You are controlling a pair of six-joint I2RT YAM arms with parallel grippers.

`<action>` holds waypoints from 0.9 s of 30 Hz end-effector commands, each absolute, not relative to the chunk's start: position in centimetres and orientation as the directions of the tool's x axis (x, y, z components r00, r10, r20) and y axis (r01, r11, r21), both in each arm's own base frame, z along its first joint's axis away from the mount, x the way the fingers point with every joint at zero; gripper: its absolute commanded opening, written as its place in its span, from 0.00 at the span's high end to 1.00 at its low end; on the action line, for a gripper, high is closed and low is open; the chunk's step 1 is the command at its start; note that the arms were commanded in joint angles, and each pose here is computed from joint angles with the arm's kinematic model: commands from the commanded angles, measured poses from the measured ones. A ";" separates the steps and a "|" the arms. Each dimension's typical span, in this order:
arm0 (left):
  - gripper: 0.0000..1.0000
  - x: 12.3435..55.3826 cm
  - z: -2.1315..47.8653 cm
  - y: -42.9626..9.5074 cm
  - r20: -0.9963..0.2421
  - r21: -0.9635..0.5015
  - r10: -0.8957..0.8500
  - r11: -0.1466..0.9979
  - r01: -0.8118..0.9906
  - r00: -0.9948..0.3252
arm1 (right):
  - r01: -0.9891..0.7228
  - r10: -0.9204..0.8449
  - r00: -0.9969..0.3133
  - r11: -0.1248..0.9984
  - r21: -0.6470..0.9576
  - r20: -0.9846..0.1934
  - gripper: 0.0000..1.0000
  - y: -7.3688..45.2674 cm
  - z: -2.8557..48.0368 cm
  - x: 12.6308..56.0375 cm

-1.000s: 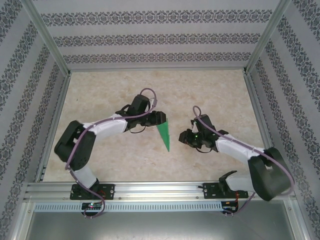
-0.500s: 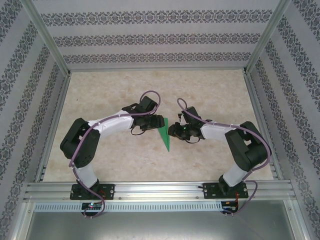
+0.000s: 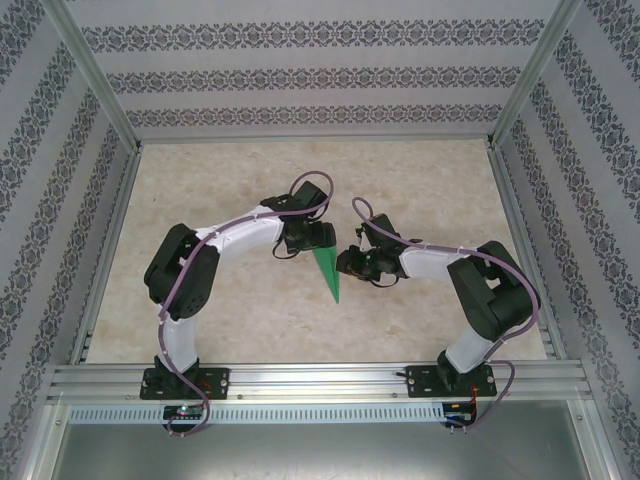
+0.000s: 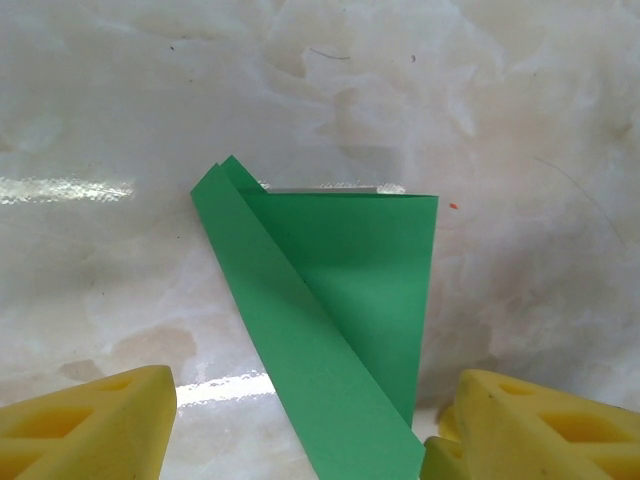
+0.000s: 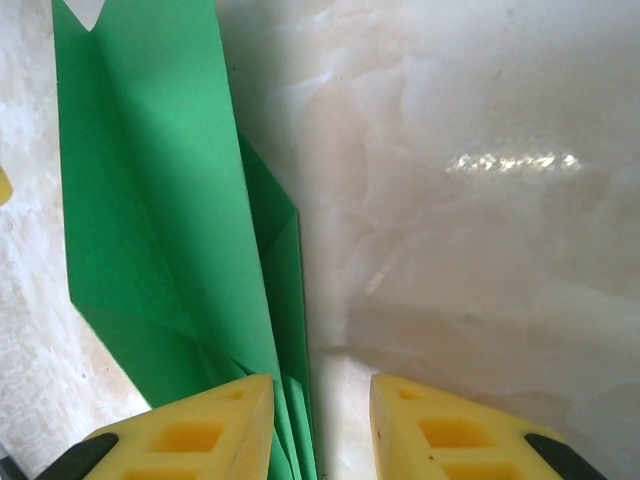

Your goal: Fold a paper plane with a square sheet of paper (pick it up from the middle)

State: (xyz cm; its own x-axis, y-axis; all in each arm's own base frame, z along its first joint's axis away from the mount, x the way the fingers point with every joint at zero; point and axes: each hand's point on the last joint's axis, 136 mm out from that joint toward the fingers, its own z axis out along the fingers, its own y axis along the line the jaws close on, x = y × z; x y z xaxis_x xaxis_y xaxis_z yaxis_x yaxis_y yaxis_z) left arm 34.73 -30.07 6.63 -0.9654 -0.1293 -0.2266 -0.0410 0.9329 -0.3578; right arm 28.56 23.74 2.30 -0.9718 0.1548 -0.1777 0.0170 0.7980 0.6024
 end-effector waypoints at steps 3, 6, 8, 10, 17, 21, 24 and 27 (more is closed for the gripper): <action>0.23 34.0 6.9 -31.1 -0.219 -0.331 -0.072 0.944 0.005 -0.973 | -0.004 0.156 -0.962 0.812 0.584 -0.223 0.69 23.2 2.4 28.4; 0.23 34.5 6.7 -31.1 -0.220 -0.286 -0.052 0.958 0.013 -0.974 | 0.002 0.171 -0.956 0.818 0.576 -0.239 0.68 22.6 2.8 28.3; 0.22 34.7 6.6 -30.5 -0.220 -0.242 -0.049 0.970 0.006 -0.974 | -0.008 0.170 -0.951 0.820 0.572 -0.257 0.68 22.4 3.1 28.4; 0.22 34.5 6.6 -30.2 -0.221 -0.227 -0.050 0.974 0.001 -0.974 | -0.012 0.172 -0.949 0.820 0.572 -0.266 0.67 22.4 3.3 28.4; 0.24 33.9 6.2 -30.1 -0.201 -0.224 -0.043 0.975 0.004 -0.979 | -0.008 0.195 -0.938 0.813 0.582 -0.285 0.67 22.4 3.9 29.0; 0.27 33.6 5.8 -30.5 -0.180 -0.244 -0.034 0.970 0.011 -0.983 | -0.010 0.206 -0.935 0.798 0.602 -0.289 0.67 22.8 4.4 29.2; 0.30 33.4 5.3 -30.6 -0.169 -0.246 -0.032 0.969 0.011 -0.985 | -0.014 0.206 -0.934 0.796 0.606 -0.292 0.67 22.9 4.6 29.3; 0.31 33.2 5.0 -31.0 -0.164 -0.266 -0.028 0.964 0.017 -0.986 | -0.018 0.202 -0.935 0.794 0.608 -0.290 0.67 22.9 4.6 29.2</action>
State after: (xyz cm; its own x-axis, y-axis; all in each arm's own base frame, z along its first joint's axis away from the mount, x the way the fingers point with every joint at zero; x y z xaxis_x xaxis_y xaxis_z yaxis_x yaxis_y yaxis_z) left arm 34.25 -30.43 6.24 -0.9786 -0.0658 -0.1949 -0.0114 0.9635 -0.2676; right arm 28.79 22.71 3.77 -0.9469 0.1930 -0.2571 0.0021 0.8034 0.5954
